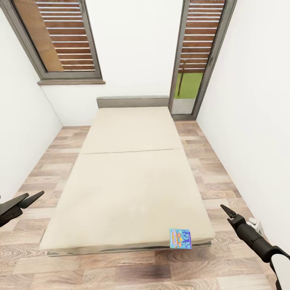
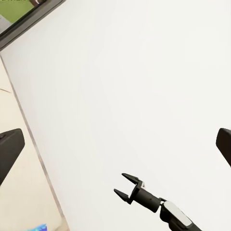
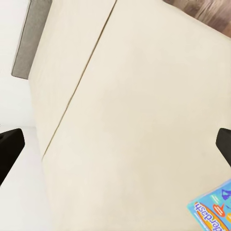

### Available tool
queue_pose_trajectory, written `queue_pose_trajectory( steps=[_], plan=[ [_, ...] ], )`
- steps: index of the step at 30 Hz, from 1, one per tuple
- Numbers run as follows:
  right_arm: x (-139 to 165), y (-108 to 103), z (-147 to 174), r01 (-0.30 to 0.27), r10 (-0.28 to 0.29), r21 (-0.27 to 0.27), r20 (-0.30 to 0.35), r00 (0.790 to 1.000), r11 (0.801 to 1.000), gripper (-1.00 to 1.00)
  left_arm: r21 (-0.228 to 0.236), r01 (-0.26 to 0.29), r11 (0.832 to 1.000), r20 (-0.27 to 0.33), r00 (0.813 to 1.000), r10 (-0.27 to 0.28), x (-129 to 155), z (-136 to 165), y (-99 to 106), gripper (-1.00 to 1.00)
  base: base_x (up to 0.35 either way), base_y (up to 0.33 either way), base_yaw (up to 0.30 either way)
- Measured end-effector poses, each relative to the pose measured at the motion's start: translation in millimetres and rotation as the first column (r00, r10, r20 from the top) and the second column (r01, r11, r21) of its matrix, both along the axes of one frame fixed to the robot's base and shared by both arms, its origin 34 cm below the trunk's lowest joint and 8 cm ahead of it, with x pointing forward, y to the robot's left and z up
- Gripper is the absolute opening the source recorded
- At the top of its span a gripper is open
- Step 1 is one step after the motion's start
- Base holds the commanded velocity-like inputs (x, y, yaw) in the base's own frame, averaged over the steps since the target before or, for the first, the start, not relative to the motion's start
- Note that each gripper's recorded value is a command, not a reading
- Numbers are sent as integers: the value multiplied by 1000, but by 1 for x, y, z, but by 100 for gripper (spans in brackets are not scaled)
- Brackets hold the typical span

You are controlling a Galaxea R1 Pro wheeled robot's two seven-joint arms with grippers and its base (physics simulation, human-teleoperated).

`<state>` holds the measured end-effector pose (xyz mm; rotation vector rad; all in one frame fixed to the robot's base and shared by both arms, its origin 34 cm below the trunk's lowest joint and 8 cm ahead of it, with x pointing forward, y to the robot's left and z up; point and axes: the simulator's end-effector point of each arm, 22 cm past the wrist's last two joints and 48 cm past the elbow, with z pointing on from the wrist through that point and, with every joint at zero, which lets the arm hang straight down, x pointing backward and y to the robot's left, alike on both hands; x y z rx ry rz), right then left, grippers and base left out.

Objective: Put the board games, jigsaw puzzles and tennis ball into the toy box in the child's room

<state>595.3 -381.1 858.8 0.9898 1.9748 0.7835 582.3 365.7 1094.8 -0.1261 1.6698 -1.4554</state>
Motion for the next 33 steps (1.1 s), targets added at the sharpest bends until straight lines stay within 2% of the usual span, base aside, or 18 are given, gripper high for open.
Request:
queue_pose_trajectory(
  steps=[13,21,28,33],
  plan=[
    [3,1,10,-3,3,0,21,1000,1000,100,1,0,1000,20,1000,0,-2,9,0,100,-2,-2,0],
    [5,1,16,-4,4,-2,34,999,1000,100,-2,0,1000,36,999,0,-3,16,0,100,-106,-130,0],
    [6,1,22,-5,5,-2,46,999,1000,100,-5,0,1000,47,999,1,-5,21,-1,100,-17,-34,0],
    [7,2,26,-7,7,-2,53,999,1000,100,-10,-1,1000,55,998,2,-6,24,-2,100,-2,-186,0]
  ],
)
